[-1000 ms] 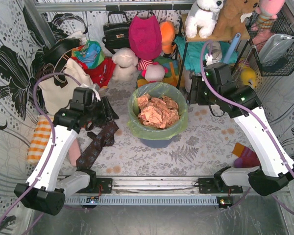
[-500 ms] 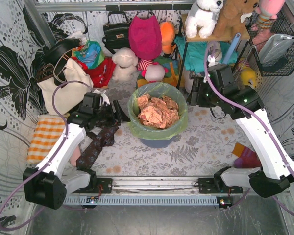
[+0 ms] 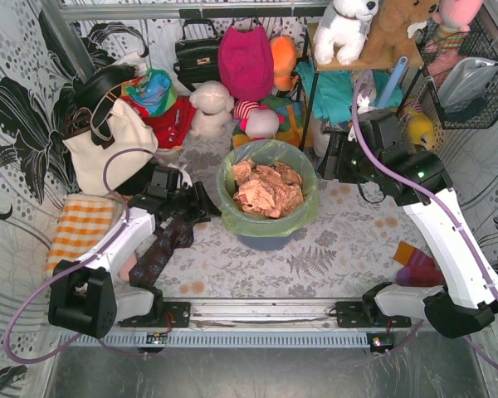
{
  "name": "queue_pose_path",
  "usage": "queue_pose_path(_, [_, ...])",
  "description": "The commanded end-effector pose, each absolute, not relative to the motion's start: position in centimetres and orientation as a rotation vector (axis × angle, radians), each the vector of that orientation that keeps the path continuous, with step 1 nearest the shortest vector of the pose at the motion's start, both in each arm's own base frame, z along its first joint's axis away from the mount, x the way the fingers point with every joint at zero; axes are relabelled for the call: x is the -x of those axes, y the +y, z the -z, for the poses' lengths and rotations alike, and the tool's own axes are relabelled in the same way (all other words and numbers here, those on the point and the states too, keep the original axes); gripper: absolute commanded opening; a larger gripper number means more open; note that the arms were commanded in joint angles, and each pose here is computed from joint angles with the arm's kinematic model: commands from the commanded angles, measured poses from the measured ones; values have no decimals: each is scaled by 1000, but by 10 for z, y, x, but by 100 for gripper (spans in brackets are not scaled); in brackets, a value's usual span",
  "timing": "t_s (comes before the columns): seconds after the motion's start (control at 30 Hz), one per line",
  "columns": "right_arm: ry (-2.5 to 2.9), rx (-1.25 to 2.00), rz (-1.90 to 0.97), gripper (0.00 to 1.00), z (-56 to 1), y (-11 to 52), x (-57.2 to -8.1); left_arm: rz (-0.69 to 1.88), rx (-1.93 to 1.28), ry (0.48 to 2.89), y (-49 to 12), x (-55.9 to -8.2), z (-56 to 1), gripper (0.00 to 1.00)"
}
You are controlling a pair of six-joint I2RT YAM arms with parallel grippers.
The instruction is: Tie the trash bag
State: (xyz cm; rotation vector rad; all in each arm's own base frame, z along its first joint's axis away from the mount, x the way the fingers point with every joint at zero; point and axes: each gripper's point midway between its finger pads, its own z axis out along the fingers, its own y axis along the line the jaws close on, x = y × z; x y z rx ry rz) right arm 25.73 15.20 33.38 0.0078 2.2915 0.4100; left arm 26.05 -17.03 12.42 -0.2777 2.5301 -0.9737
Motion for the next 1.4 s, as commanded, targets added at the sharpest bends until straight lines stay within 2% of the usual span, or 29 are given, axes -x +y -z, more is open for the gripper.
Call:
queue_pose_path(0.0, [2309, -19, -431, 52, -329, 156, -258, 871, 278, 2536, -159, -266, -116, 54])
queue_pose_path(0.07, [2310, -16, -433, 52, -328, 157, -258, 828, 287, 2540, -155, -268, -116, 49])
queue_pose_path(0.17, [2307, -12, -433, 52, -331, 156, -258, 822, 289, 2522, -154, -271, -126, 48])
queue_pose_path(0.33, [2302, -17, -431, 53, -332, 154, -256, 864, 296, 2398, -156, -277, -169, 55])
queue_pose_path(0.5, [2309, -14, -435, 53, -330, 156, -256, 995, 263, 2364, -171, -275, -187, 60])
queue_pose_path(0.57, [2309, -11, -437, 53, -331, 157, -257, 1053, 245, 2375, -181, -273, -185, 62])
queue_pose_path(0.93, [2311, -22, -435, 53, -328, 155, -255, 1007, 209, 2474, -200, -270, -149, 64])
queue_pose_path(1.23, [2333, -27, -423, 53, -315, 152, -252, 978, 240, 2508, -197, -269, -126, 51])
queue_pose_path(1.33, [2334, -27, -421, 53, -313, 152, -251, 988, 247, 2501, -199, -273, -124, 52])
queue_pose_path(1.37, [2333, -28, -421, 53, -313, 152, -251, 1003, 250, 2493, -201, -274, -125, 55])
